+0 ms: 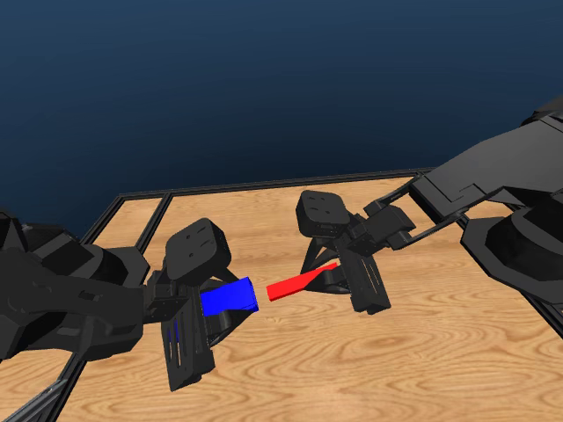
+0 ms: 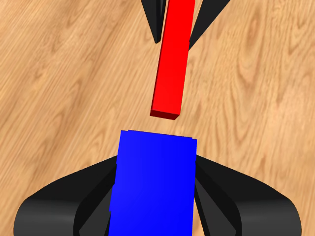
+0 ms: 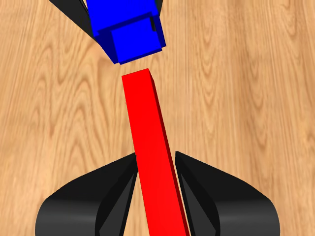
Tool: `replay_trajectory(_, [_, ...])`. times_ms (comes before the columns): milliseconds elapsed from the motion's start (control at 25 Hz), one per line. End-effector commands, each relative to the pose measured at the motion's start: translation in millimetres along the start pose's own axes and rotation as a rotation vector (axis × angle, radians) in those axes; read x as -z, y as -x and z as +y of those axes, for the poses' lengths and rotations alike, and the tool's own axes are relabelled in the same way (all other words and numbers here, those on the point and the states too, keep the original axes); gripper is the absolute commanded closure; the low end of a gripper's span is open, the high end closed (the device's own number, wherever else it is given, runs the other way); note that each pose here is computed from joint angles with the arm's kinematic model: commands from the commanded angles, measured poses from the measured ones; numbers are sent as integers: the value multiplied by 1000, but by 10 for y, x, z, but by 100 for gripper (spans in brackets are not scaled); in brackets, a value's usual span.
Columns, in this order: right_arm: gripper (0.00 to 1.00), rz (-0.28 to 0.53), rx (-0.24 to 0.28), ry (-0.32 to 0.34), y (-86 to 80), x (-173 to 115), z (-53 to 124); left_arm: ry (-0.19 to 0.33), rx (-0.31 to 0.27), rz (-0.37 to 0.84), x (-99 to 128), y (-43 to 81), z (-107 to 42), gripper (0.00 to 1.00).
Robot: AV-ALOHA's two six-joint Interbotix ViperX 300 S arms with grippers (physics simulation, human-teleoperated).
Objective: Insert peg into socket
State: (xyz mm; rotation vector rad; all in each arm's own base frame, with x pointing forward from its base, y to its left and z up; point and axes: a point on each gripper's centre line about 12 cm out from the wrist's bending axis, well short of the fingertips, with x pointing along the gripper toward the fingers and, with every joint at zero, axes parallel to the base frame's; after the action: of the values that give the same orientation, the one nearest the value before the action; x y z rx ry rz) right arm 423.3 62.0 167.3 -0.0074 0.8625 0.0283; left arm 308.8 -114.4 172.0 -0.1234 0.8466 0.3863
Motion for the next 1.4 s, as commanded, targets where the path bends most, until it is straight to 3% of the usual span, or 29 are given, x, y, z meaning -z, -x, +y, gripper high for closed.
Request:
replay_trajectory(40, [100,-96,-18,9,59,-291,27,15,3,-18,-129,-53,10,100])
replay_trajectory(80, [100,-87,-15,11,40,-283,33,1,-2,1,-19,-31,3,100])
replay_trajectory(160, [100,-92,-16,17,55,-321,43,0,58,-3,-130,-117,11,100])
replay_trajectory(200, [100,-106,-26,19,-34,-347,42,48,54,-26,-274,-45,-8,100])
replay_trajectory(240, [100,-117,-27,19,-6,-385,45,-1,12,11,-111,-183,24,100])
replay_trajectory(280, [100,-122,-29,20,-17,-399,44,84,41,-1,-240,-122,64,100])
replay_trajectory(320, [100,-126,-23,19,-32,-432,40,3,43,9,-144,-158,-12,100])
replay_trajectory(360, [100,-124,-32,20,-92,-407,40,7,30,8,-220,-99,-70,100])
replay_trajectory(440, [100,-150,-39,20,-111,-479,43,-4,112,-14,-259,-49,-131,100])
replay_trajectory(480, [100,-157,-41,16,-160,-498,25,4,75,1,-243,-151,-49,100])
replay_trajectory(560, [100,-187,-54,15,-282,-531,31,14,117,-11,-302,-147,-75,100])
replay_trajectory(600, [100,-190,-57,11,-309,-546,30,8,105,-7,-314,-133,-81,100])
replay_trajectory(640, [100,-189,-57,10,-324,-551,25,3,63,22,-252,-239,11,100])
replay_trajectory(680, [100,-180,-58,6,-408,-509,16,13,130,-9,-347,-125,-93,100])
replay_trajectory(720, [100,-205,-64,2,-399,-566,25,9,127,-10,-345,-135,-102,100])
replay_trajectory(760, [100,-200,-68,2,-444,-552,44,-7,78,31,-228,-231,-29,100])
replay_trajectory(800, [100,-197,-71,4,-484,-545,56,12,162,-17,-340,-102,-158,100])
replay_trajectory(880, [100,-193,-74,-5,-506,-524,57,9,119,29,-219,-172,-87,100])
replay_trajectory(920, [64,-186,-75,-11,-535,-471,53,24,137,-5,-345,-87,-112,100])
replay_trajectory(960, [0,-204,-79,-18,-487,-507,55,3,102,28,-228,-190,-61,100])
replay_trajectory(1000, [0,-191,-79,-25,-495,-458,50,36,125,10,-320,-116,17,100])
replay_trajectory(1040, [0,-189,-79,-30,-473,-448,50,40,164,-13,-370,-73,-97,100])
replay_trajectory(1080, [0,-188,-80,-32,-471,-419,41,-10,91,44,-196,-231,-33,100])
replay_trajectory(1160, [0,-199,-83,-47,-401,-381,20,8,145,11,-315,-127,-101,100])
replay_trajectory(1200, [0,-170,-79,-53,-411,-290,8,23,152,39,-256,-254,-139,100])
replay_trajectory(1240, [0,-179,-77,-43,-325,-312,-8,-1,113,48,-200,-268,-18,100])
replay_trajectory(1280, [0,-181,-81,-52,-278,-292,1,4,160,31,-268,-196,-83,100])
replay_trajectory(1320, [0,-163,-78,-55,-256,-218,-10,6,111,49,-237,-265,-10,100])
replay_trajectory(1400, [0,-143,-74,-68,-172,-119,-30,0,134,44,-247,-232,-54,100])
